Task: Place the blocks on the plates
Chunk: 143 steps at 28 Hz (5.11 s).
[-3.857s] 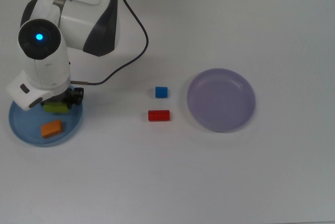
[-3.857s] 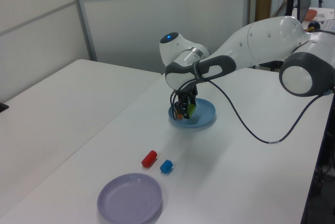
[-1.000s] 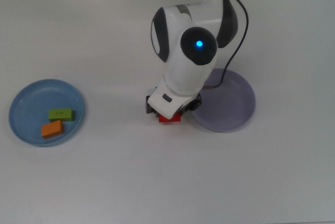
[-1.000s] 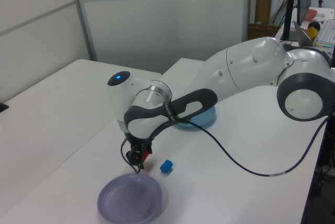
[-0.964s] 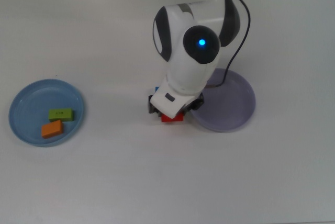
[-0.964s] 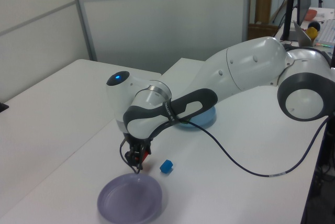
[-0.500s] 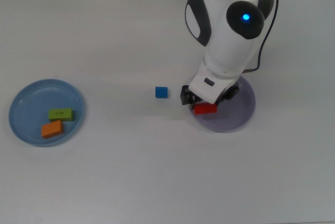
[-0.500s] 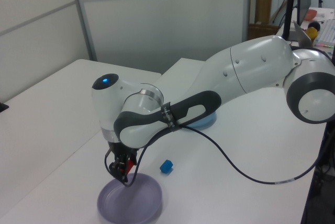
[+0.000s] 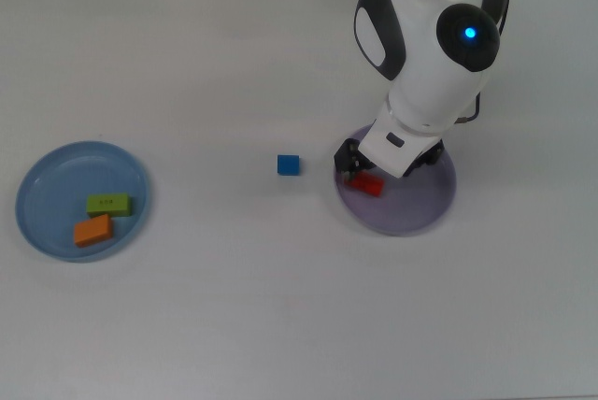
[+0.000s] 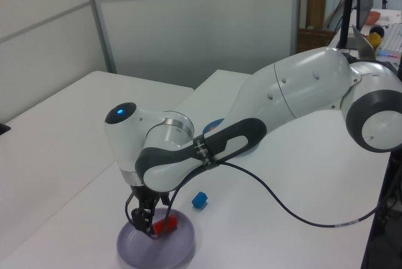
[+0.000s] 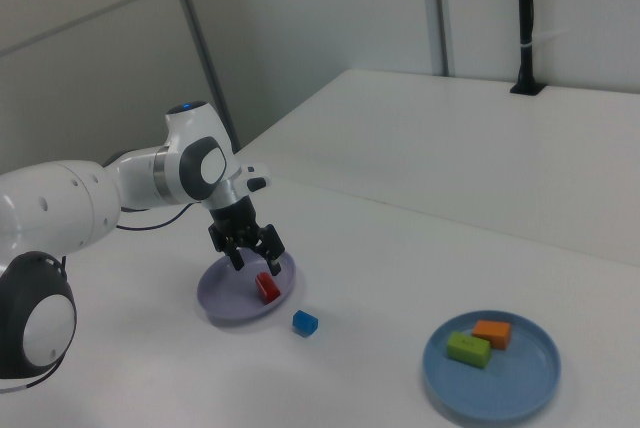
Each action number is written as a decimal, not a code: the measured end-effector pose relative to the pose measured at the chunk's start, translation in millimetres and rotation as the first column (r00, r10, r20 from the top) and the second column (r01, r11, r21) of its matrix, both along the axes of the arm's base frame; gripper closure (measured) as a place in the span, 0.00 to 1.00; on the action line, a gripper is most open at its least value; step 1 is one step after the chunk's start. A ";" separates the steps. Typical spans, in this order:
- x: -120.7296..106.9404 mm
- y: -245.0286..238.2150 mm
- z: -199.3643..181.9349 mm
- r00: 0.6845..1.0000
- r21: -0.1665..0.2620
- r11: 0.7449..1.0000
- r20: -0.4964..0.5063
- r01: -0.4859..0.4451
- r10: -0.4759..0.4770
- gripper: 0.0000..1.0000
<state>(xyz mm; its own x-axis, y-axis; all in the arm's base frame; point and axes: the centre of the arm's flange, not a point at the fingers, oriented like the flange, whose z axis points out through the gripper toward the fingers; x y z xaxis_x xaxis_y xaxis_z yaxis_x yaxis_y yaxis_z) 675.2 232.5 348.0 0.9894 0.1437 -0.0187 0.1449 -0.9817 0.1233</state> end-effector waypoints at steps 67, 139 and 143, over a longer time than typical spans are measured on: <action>15.7 -82.0 31.4 0.995 -0.090 0.995 -0.078 0.048 -0.055 0.57; -90.4 -154.4 282.9 0.997 0.025 0.998 -0.054 0.054 -0.053 0.00; -104.7 -157.4 308.0 0.998 0.034 0.998 -0.018 0.054 -0.054 0.00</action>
<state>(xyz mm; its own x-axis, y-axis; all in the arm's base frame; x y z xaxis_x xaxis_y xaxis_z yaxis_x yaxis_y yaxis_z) 570.5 75.0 656.0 0.9954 0.0908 -0.0317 0.0932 -0.9919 0.0868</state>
